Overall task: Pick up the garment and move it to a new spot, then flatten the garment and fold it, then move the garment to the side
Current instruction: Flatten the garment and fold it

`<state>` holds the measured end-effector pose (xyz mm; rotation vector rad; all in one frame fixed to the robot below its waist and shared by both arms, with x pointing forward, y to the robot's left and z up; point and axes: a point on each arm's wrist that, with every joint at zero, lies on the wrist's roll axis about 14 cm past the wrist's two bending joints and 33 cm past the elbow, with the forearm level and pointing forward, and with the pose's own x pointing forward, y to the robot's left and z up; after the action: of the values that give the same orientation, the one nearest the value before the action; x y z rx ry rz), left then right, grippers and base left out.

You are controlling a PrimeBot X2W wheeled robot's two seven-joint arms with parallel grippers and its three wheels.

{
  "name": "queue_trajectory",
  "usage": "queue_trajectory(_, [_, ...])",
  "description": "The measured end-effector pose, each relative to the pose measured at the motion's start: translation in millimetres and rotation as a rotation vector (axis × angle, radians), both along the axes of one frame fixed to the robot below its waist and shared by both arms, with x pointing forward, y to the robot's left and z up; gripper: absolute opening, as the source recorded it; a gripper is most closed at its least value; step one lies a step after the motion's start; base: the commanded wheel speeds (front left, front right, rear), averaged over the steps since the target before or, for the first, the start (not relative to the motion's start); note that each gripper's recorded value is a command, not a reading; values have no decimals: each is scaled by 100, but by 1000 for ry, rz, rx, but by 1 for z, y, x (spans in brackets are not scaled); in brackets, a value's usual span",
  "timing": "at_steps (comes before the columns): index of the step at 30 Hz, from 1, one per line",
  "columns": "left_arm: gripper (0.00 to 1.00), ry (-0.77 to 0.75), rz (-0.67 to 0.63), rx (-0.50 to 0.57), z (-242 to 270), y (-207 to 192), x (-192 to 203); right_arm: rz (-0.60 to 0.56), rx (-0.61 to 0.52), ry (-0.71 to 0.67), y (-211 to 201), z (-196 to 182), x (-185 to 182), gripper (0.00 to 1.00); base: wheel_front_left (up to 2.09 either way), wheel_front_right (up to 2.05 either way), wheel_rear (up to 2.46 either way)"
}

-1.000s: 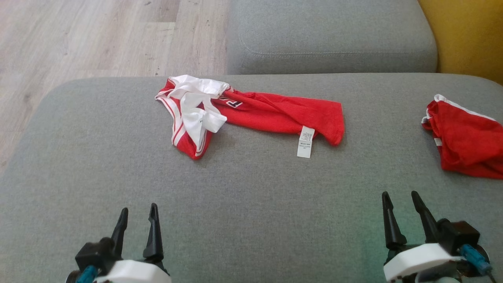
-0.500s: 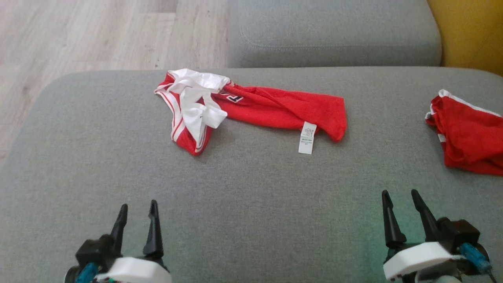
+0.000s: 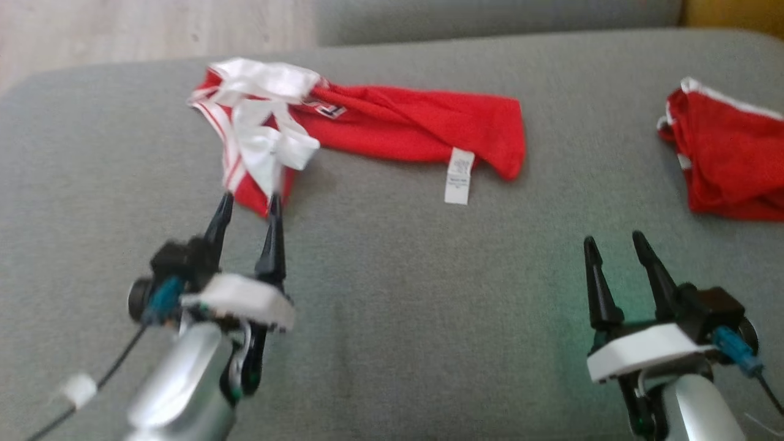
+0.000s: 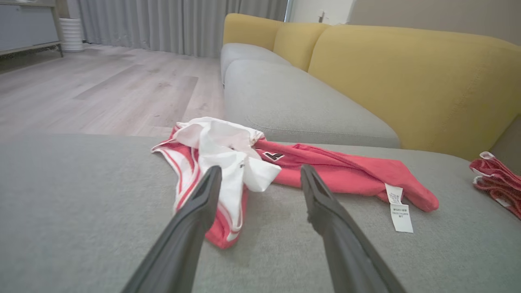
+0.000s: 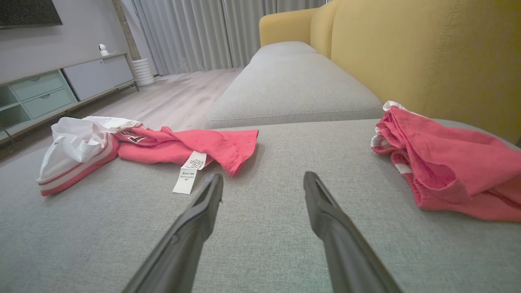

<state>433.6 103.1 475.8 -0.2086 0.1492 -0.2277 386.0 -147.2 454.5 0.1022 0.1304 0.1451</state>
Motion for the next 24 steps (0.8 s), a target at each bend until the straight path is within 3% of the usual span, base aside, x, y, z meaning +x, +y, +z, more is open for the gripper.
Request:
queue_trajectory(9, [100, 154, -66, 66, -53, -20, 46, -38, -18, 26, -15, -12, 16, 100, 0, 0, 0])
queue_trajectory(23, [100, 218, 67, 177, -87, 8, 84, -79, -29, 58, -30, -28, 20, 100, 0, 0, 0])
queue_trajectory(24, [90, 223, 71, 183, -88, 10, 85, -79, -30, 61, -30, -29, 20, 100, 0, 0, 0])
